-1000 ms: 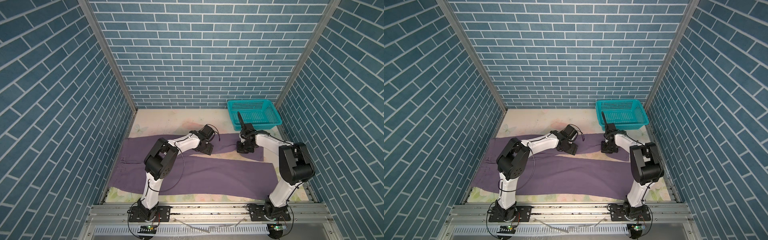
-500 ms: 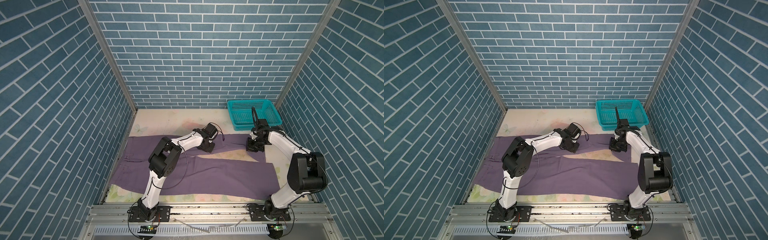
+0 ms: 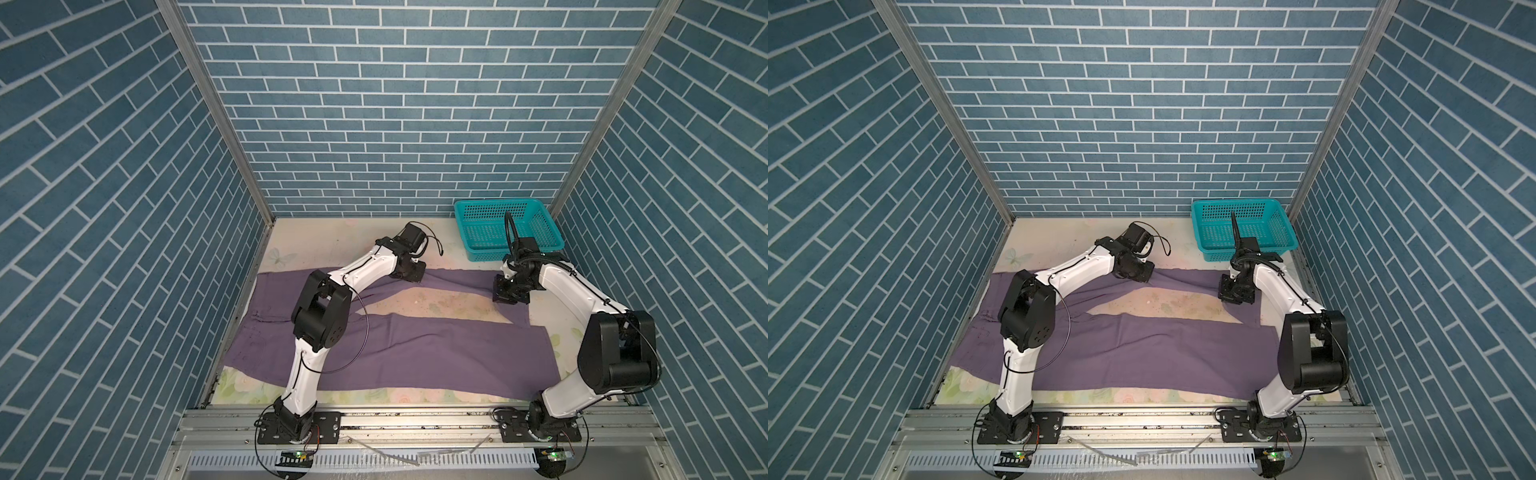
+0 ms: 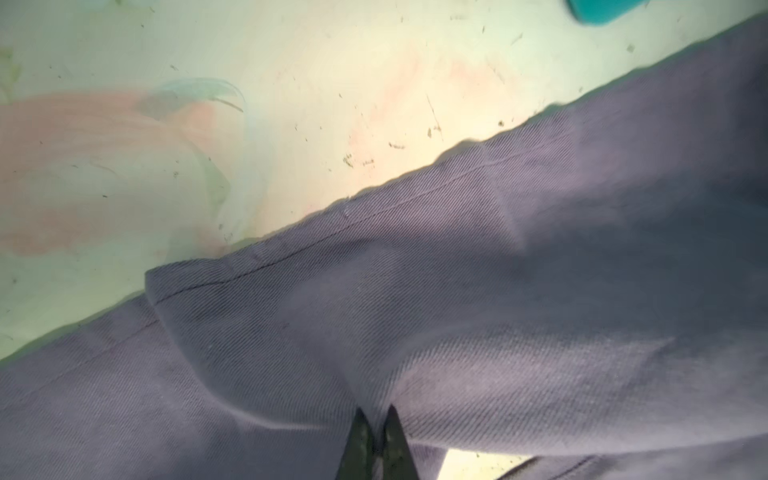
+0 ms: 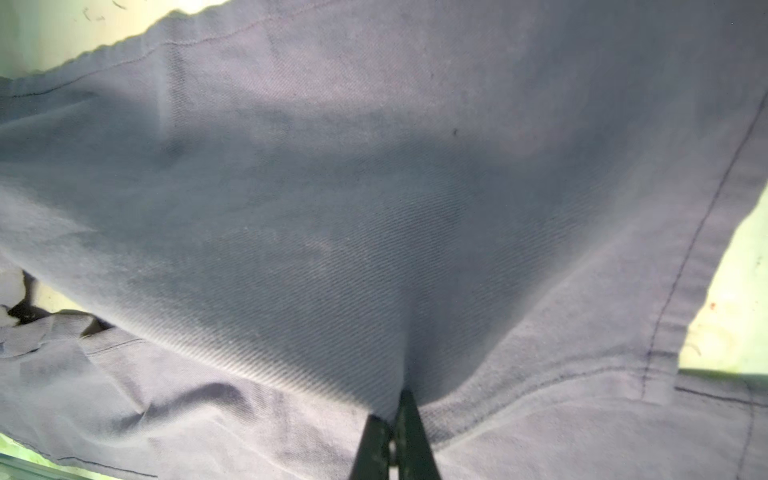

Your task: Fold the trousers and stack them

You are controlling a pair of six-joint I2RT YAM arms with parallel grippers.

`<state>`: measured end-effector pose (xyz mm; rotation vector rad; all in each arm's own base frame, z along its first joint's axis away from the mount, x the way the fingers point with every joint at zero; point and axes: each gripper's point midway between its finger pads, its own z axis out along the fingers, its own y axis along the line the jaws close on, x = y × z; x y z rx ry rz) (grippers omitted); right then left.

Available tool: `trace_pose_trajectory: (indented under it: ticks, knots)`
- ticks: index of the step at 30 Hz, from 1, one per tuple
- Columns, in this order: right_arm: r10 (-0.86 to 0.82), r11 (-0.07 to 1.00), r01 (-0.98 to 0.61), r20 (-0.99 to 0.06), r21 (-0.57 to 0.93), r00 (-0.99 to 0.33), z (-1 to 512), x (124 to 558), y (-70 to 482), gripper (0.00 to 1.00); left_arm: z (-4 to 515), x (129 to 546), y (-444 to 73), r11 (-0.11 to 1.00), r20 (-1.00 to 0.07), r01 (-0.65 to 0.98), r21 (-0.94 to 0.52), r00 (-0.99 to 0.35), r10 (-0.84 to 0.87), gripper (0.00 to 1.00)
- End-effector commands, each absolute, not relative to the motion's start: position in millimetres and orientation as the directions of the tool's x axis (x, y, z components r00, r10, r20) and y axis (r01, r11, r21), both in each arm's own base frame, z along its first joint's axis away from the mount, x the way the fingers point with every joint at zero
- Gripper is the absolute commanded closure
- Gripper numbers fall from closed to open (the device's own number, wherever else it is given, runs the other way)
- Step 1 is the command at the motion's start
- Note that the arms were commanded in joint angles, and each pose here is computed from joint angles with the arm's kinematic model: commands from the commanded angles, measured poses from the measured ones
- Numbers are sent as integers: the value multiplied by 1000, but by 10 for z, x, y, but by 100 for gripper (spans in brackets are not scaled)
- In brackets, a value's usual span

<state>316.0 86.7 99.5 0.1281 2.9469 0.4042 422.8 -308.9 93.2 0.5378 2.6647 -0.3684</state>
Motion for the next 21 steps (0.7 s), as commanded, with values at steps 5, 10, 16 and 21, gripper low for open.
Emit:
trace_pose_trajectory:
  ticks: [5, 10, 16, 21]
  knots:
    - [126, 990, 120, -88, 71, -988, 860, 2927, 440, 100, 504, 4348, -2745, 931, -291, 333, -151, -915, 281, 97]
    - [128, 992, 129, -96, -3, -987, 846, 2926, 315, 100, 408, 4256, -2654, 930, -255, 320, -179, -928, 270, 78]
    - [130, 989, 138, -117, -61, -985, 867, 2962, 201, 100, 291, 4162, -2425, 950, -223, 264, -168, -949, 224, 85]
    - [128, 991, 133, -116, -32, -985, 852, 2970, 244, 89, 325, 4129, -2184, 968, -233, 218, -126, -955, 185, 56]
